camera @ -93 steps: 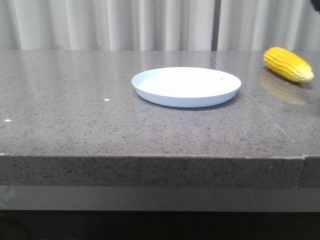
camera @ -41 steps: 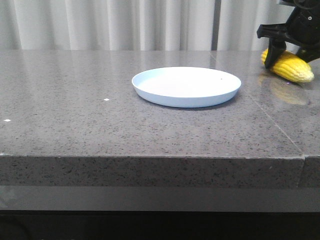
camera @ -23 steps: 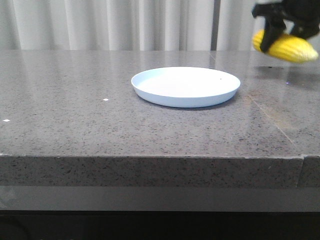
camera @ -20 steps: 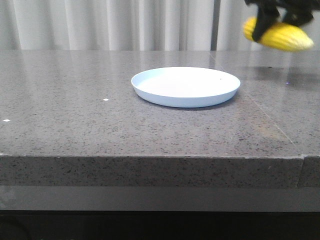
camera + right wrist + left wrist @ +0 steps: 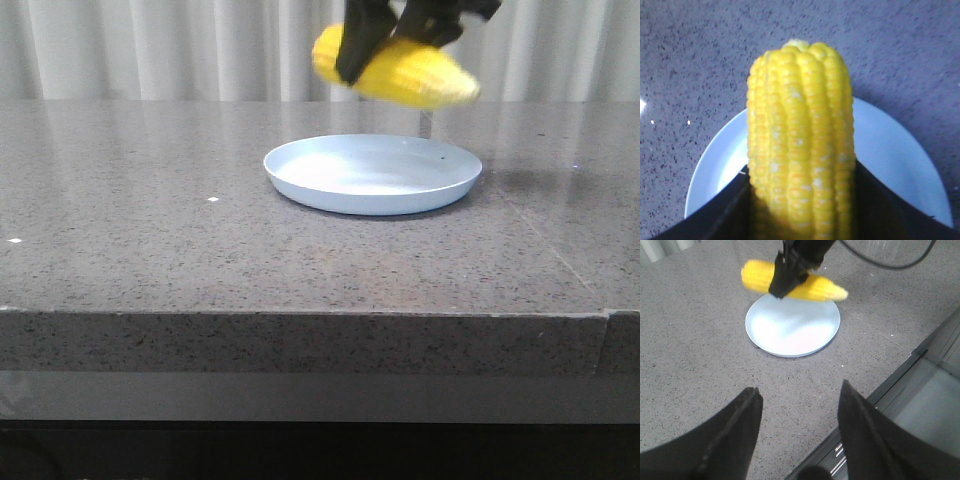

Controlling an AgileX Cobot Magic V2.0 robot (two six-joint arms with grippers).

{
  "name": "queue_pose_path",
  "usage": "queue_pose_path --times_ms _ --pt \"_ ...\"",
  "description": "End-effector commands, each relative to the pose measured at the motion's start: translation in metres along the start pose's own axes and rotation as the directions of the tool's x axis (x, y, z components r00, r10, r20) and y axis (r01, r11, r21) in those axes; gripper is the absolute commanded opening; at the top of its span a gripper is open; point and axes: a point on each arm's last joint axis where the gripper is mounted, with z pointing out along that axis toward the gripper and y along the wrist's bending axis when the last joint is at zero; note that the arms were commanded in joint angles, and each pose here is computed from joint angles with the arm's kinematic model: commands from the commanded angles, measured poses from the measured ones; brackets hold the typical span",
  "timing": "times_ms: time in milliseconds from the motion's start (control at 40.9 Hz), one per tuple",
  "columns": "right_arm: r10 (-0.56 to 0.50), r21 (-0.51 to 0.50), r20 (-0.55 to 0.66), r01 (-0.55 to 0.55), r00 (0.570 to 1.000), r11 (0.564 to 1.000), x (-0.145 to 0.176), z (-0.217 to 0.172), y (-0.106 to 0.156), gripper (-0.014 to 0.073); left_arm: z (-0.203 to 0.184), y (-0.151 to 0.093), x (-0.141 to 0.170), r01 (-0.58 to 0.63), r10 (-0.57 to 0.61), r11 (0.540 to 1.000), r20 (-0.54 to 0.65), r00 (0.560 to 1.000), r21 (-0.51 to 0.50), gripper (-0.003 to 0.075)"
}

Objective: Place corn on plate with both arms

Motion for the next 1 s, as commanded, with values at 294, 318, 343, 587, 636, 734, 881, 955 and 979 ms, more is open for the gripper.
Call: queue_pose_path --times_ms 294,318,343,587,636,734,881,955,979 --pt "0.006 0.019 0.119 -0.008 0.993 1.000 0.001 0.007 -0.002 0.0286 -0.007 0.000 -0.011 0.005 -0.005 1.000 0.089 0.996 -0.001 0.0355" --pt "0.007 0.019 0.115 -0.009 0.993 1.000 0.002 0.009 -0.002 0.0307 -0.007 0.000 -0.011 0.005 -0.005 1.000 0.089 0.996 -0.001 0.0355" --pt "0.008 0.019 0.108 -0.010 0.994 1.000 0.003 0.012 -0.003 0.0342 -0.007 0.000 -0.011 0.005 -0.005 1.000 0.089 0.996 -0.001 0.0355" --pt "0.001 0.019 0.142 -0.004 0.990 1.000 -0.003 -0.001 0.000 0.0565 -0.007 0.000 -0.011 0.005 -0.005 1.000 0.089 0.996 -0.001 0.0355" --pt "-0.008 0.023 0.159 0.004 0.987 1.000 -0.005 -0.009 0.001 0.0563 -0.007 0.000 -0.011 0.005 -0.005 1.000 0.089 0.996 -0.001 0.0355" --pt "-0.045 0.046 0.175 0.038 0.983 0.998 -0.008 -0.027 0.003 0.0563 -0.007 0.000 -0.011 0.005 -0.005 1.000 0.089 0.996 -0.001 0.0355" --pt "-0.106 0.083 0.210 0.090 0.972 0.992 -0.010 -0.072 0.009 0.0563 -0.007 0.000 -0.011 0.005 -0.005 1.000 0.089 0.996 -0.001 0.0355" --pt "-0.126 0.093 0.245 0.106 0.961 0.990 -0.010 -0.104 0.015 0.0561 -0.007 0.000 -0.011 0.005 -0.005 1.000 0.089 0.996 -0.001 0.0355" --pt "-0.127 0.092 0.246 0.108 0.961 0.990 -0.009 -0.110 0.016 0.0561 -0.007 0.000 -0.011 0.005 -0.005 1.000 0.089 0.996 -0.001 0.0355"
